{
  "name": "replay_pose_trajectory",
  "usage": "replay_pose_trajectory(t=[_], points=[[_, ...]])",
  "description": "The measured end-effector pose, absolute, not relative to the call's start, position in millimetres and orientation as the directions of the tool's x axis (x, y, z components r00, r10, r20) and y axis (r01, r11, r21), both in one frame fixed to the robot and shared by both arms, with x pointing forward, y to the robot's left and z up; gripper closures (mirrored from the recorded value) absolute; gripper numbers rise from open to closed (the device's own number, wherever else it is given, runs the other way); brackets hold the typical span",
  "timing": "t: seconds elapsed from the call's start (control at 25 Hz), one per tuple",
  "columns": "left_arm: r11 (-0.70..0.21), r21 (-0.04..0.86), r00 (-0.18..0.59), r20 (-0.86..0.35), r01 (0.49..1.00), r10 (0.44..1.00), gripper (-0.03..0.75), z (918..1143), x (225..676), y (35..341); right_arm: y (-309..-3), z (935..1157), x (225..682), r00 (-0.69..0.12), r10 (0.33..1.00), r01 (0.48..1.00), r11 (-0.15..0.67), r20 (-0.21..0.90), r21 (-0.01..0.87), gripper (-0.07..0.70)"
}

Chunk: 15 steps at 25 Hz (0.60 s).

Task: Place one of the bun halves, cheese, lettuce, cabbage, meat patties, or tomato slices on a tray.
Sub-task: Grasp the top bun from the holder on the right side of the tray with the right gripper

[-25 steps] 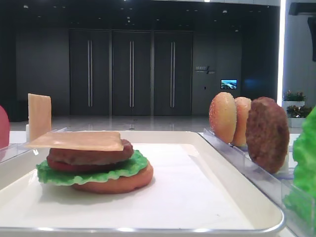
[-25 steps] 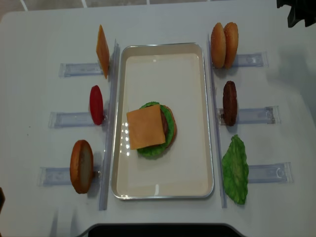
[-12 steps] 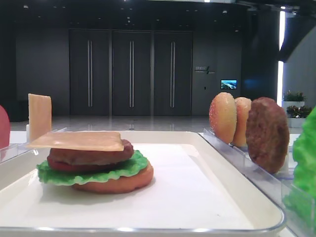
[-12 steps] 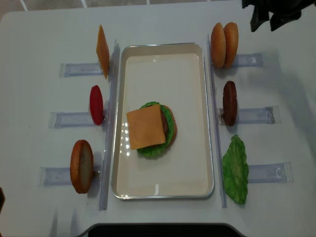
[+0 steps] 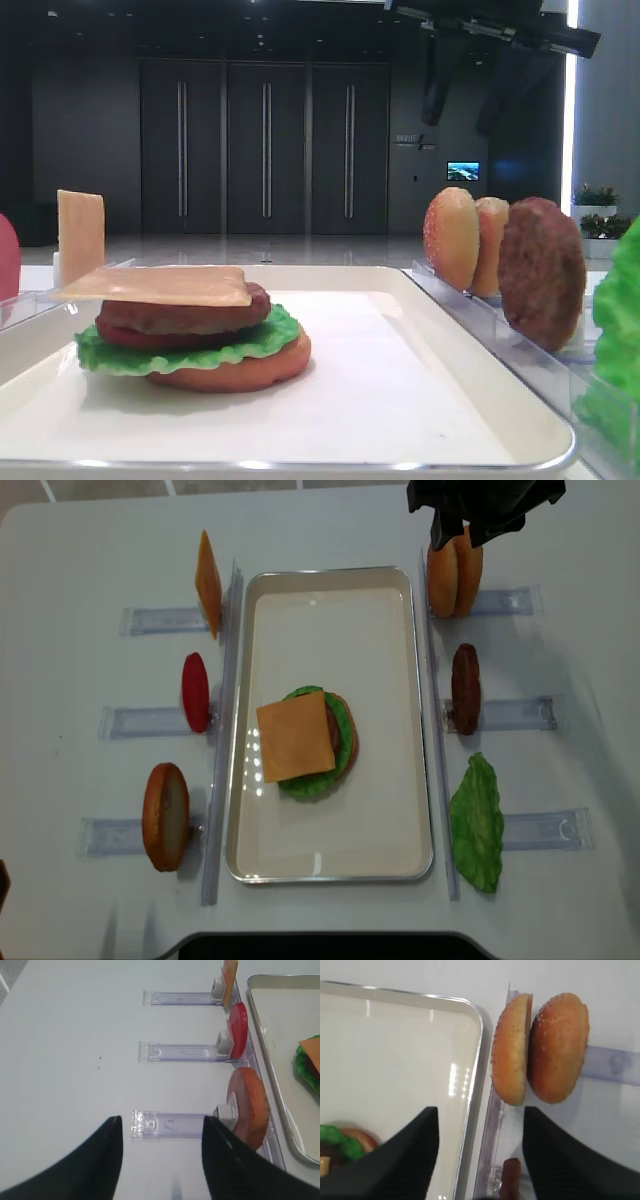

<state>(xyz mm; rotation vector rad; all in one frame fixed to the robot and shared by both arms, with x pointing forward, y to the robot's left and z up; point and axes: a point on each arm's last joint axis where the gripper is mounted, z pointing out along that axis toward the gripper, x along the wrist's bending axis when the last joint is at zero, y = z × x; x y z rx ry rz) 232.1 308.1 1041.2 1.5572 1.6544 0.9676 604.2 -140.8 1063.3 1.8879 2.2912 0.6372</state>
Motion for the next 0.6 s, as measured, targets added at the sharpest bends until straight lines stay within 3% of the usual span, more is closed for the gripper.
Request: replay_pose_trajectory(t=[0.6], points=[[0.018, 0.861, -0.074, 0.023, 0.509, 0.997, 0.325, 1041, 232, 308, -133, 1031, 626, -0.264, 0.951, 0.891, 0.178, 0.158, 0.417, 0.265]])
